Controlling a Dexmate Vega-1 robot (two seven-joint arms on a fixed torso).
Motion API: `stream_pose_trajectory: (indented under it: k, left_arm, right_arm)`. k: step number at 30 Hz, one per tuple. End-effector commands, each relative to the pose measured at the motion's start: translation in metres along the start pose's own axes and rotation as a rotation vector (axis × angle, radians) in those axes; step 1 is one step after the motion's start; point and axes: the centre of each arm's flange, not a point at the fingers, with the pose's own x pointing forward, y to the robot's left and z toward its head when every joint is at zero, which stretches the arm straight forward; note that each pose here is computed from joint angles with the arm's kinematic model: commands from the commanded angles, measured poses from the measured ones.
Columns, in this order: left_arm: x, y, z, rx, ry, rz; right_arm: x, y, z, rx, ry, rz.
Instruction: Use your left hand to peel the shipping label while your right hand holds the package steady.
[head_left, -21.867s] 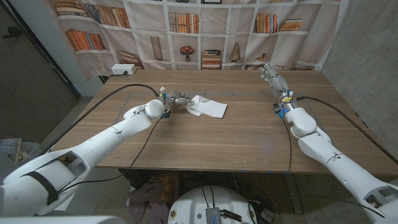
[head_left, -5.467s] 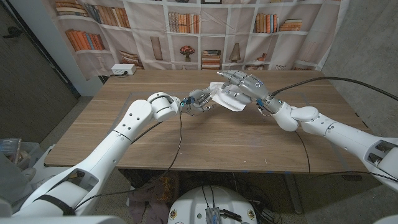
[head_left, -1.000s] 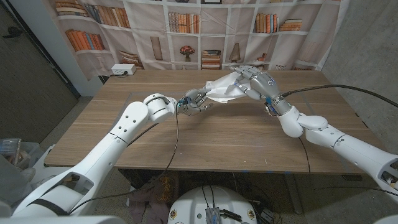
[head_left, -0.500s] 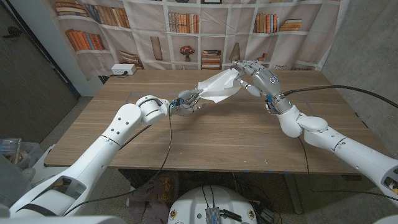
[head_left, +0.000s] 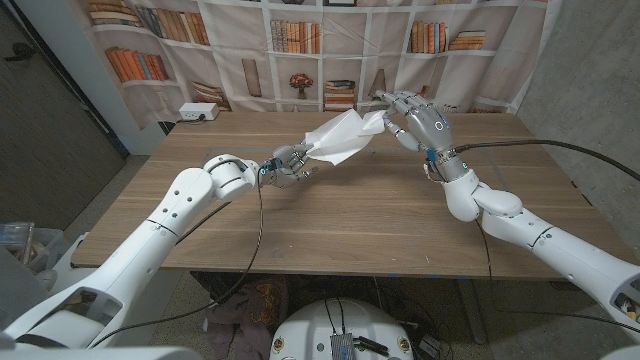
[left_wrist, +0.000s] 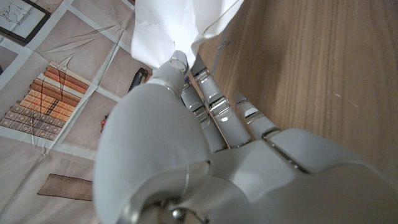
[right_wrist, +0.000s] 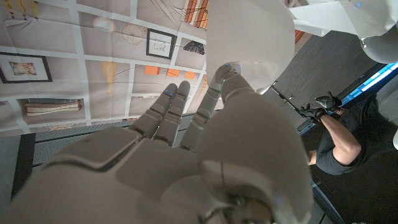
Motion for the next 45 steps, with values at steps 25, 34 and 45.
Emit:
stream_pose_trajectory:
  k: [25,34,45]
  left_arm:
    - [-0.032,0.062,0.035,-0.119,-0.205,0.017]
    - [-0.037,0.056,0.034,-0.097,-0.196,0.024]
    - [-0.025,0.050,0.027,-0.131,-0.202,0.010]
  right_arm:
    - [0.002,-0.022,-0.009,-0.073,0.143,-0.086]
    - [0.006,-0.021,-0.011,-0.050,0.151,-0.104]
    - [0.011,-0.022,-0.020,-0.039,0.136,-0.094]
